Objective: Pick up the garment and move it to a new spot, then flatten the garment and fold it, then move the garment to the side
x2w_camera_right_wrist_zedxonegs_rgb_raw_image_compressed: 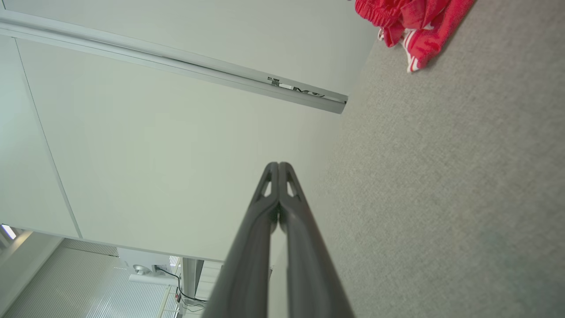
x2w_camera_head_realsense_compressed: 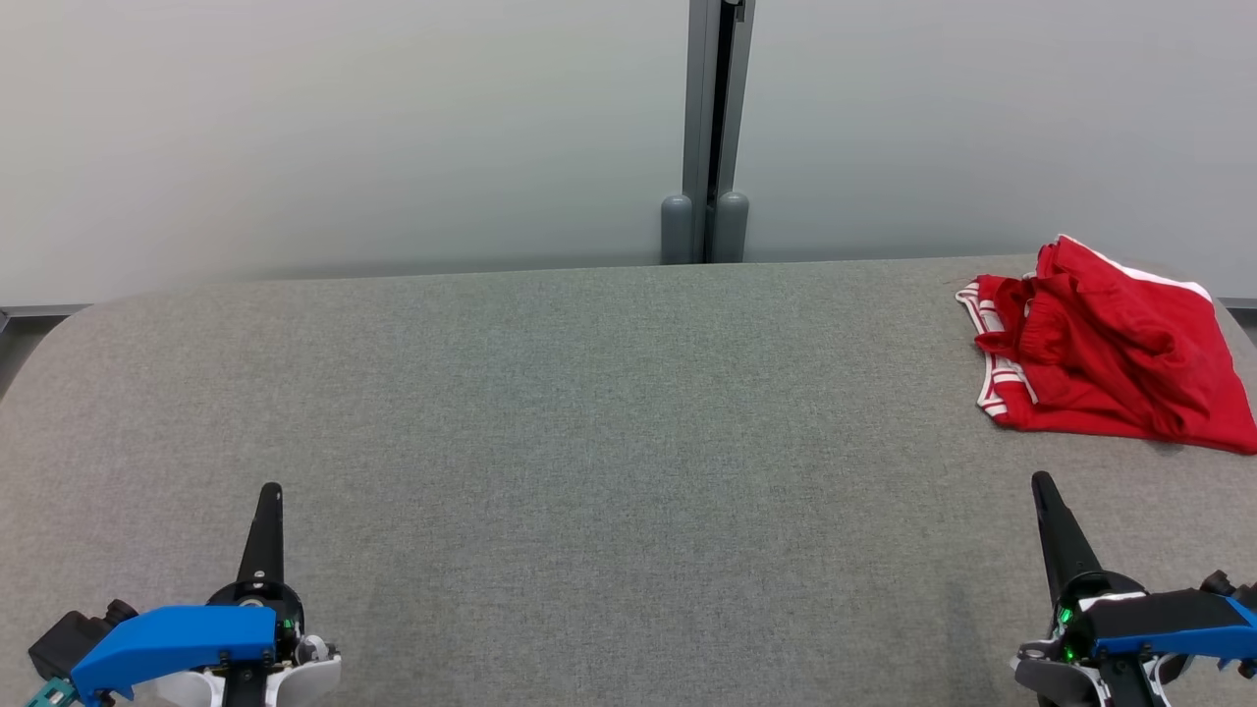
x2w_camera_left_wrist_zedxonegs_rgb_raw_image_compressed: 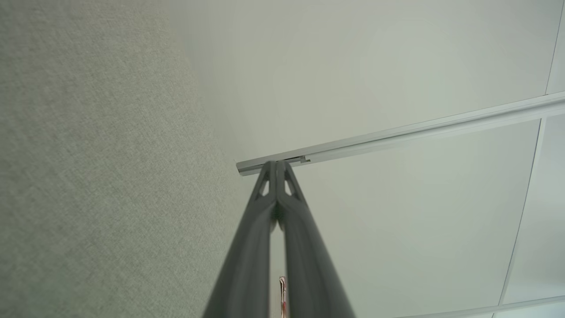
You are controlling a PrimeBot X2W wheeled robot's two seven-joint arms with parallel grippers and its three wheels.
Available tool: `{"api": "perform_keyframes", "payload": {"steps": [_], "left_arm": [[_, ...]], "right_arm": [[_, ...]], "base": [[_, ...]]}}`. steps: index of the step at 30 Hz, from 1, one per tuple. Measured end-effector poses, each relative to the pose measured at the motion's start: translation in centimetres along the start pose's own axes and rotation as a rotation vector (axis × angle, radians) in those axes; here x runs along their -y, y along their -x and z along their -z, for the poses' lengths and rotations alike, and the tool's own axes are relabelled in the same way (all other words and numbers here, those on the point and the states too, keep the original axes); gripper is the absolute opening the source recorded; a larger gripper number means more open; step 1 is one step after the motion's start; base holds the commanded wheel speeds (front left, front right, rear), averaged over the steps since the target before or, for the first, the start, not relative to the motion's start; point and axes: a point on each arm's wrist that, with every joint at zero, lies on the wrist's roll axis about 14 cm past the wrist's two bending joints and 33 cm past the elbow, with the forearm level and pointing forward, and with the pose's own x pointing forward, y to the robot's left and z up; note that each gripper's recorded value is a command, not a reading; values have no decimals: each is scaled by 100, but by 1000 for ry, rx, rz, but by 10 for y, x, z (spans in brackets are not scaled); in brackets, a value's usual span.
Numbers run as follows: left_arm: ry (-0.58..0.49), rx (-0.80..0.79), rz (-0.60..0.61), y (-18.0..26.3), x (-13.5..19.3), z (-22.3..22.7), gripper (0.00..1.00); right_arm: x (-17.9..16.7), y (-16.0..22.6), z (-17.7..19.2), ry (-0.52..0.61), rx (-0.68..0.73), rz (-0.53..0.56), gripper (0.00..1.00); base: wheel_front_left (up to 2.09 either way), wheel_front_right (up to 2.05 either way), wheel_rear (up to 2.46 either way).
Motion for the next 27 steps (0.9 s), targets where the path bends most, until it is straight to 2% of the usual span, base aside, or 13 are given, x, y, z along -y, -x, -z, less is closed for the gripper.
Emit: {"api": "perform_keyframes", "payload": {"steps": [27], "left_arm": [[220, -13, 46, -8, 13, -1, 0]], "right_arm": [[-10, -5, -2, -211, -13, -38, 0]], "base": [[0, 0, 0]]}}
